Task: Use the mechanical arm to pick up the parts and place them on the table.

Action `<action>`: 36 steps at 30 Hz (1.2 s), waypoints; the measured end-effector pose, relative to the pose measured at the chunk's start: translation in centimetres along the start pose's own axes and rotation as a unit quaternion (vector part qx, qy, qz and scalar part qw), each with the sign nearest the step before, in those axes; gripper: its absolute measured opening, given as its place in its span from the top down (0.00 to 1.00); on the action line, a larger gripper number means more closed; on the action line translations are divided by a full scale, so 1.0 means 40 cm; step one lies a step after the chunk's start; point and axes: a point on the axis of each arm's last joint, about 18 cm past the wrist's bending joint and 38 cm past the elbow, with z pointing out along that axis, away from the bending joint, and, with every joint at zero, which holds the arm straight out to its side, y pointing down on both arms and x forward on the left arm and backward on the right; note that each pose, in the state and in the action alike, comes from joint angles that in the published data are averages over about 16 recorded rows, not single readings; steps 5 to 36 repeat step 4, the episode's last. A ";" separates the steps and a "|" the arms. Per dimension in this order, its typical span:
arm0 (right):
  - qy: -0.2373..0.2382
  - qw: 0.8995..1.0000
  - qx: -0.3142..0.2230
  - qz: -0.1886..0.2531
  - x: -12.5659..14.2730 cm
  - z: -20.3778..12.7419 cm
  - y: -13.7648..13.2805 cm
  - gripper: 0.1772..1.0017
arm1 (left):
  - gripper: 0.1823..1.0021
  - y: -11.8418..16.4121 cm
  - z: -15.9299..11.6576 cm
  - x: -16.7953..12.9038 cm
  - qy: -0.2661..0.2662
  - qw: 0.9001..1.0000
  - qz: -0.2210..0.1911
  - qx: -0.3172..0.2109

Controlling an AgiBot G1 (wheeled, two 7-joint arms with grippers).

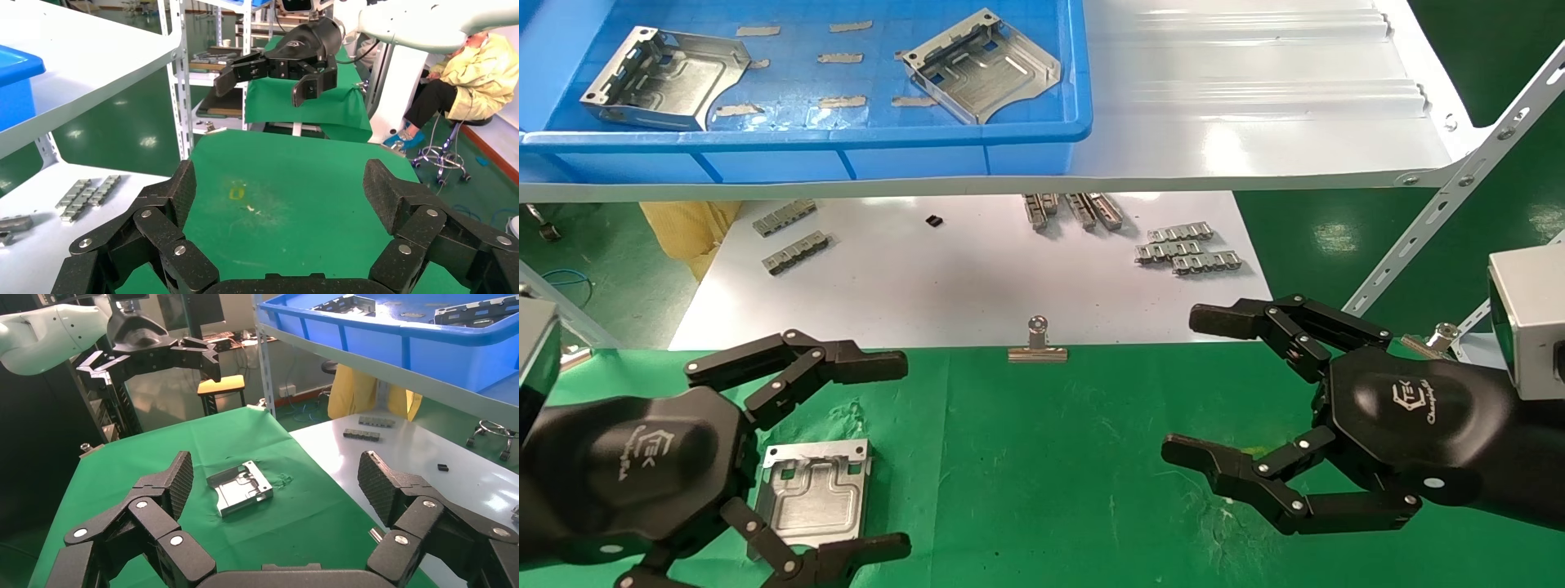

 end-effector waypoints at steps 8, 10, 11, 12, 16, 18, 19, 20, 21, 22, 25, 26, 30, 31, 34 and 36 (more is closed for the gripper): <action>0.000 1.000 0.000 0.000 0.000 0.000 0.000 0.00 | 0.00 0.001 0.000 -0.001 0.000 1.000 0.000 0.000; 0.000 1.000 0.000 0.000 0.000 0.000 0.000 0.00 | 0.00 0.001 0.000 -0.001 0.000 1.000 0.000 0.000; 0.000 1.000 0.000 0.000 0.000 0.000 0.000 0.00 | 0.00 0.001 0.000 -0.001 0.000 1.000 0.000 0.000; 0.000 1.000 0.000 0.000 0.000 0.000 0.000 0.00 | 0.00 0.001 0.000 -0.001 0.000 1.000 0.000 0.000; 0.000 1.000 0.000 0.000 0.000 0.000 0.000 0.00 | 0.00 0.001 0.000 -0.001 0.000 1.000 0.000 0.000; 0.000 1.000 0.000 0.000 0.000 0.000 0.000 0.00 | 0.00 0.001 0.000 -0.001 0.000 1.000 0.000 0.000; 0.000 1.000 0.000 0.000 0.000 0.000 0.000 0.00 | 0.00 0.001 0.000 -0.001 0.000 1.000 0.000 0.000; 0.000 1.000 0.000 0.000 0.000 0.000 0.000 0.00 | 0.00 0.001 0.000 -0.001 0.000 1.000 0.000 0.000; 0.000 1.000 0.000 0.000 0.000 0.000 0.000 0.00 | 0.00 0.001 0.000 -0.001 0.000 1.000 0.000 0.000; 0.000 1.000 0.000 0.000 0.000 0.000 0.000 0.00 | 0.00 0.001 0.000 -0.001 0.000 1.000 0.000 0.000; 0.000 1.000 0.000 0.000 0.000 0.000 0.000 0.00 | 0.00 0.001 0.000 -0.001 0.000 1.000 0.000 0.000; 0.000 1.000 0.000 0.000 0.000 0.000 0.000 0.00 | 0.00 0.001 0.000 -0.001 0.000 1.000 0.000 0.000; 0.000 1.000 0.000 0.000 0.000 0.000 0.000 0.00 | 0.00 0.001 0.000 -0.001 0.000 1.000 0.000 0.000; 0.000 1.000 0.000 0.000 0.000 0.000 0.000 0.00 | 0.00 0.001 0.000 -0.001 0.000 1.000 0.000 0.000; 0.000 1.000 0.000 0.000 0.000 0.000 0.000 0.00 | 0.00 0.001 0.000 -0.001 0.000 1.000 0.000 0.000; 0.000 1.000 0.000 0.000 0.000 0.000 0.000 0.00 | 0.00 0.001 0.000 -0.001 0.000 1.000 0.000 0.000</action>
